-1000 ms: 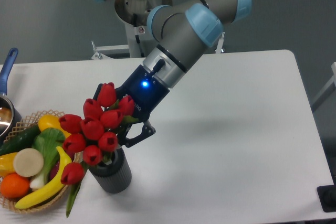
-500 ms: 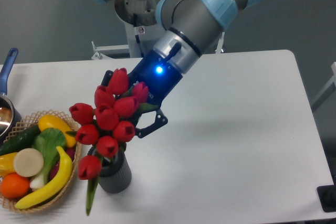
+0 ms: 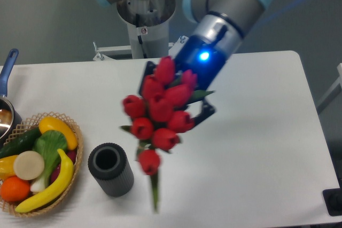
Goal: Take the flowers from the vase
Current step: 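Lift the gripped tulips up and out of the black vase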
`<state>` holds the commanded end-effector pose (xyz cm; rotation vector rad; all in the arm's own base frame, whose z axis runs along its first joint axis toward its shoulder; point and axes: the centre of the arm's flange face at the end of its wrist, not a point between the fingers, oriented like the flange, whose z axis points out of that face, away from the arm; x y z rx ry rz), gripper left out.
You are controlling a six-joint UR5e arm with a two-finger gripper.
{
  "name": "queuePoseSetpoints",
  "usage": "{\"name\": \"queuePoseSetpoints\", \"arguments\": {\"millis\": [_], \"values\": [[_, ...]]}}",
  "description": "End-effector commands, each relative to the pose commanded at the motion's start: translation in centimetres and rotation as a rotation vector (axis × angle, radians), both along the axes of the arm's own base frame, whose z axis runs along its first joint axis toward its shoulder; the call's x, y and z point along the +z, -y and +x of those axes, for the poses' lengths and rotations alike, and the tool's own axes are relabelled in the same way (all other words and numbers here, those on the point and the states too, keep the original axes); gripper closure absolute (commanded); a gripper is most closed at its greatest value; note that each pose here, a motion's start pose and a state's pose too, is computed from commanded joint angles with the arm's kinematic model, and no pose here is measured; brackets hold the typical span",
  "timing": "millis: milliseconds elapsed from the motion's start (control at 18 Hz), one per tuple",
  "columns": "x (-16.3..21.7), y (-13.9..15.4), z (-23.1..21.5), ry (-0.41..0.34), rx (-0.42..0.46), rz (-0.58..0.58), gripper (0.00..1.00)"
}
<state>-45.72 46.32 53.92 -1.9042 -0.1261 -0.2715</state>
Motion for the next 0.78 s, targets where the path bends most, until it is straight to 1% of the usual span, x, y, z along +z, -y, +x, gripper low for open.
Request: {"name": "queuePoseSetpoints", "arguments": {"millis": [333, 500, 778], "values": [[-1.0, 4.1, -4.5, -0.057, 0.065, 0.000, 0.49], [-1.3, 5.3, -5.5, -0.078, 0.079, -0.001, 0.49], [-2.8, 6.1, -5.8, -0.077, 0.082, -0.010, 0.49]]}}
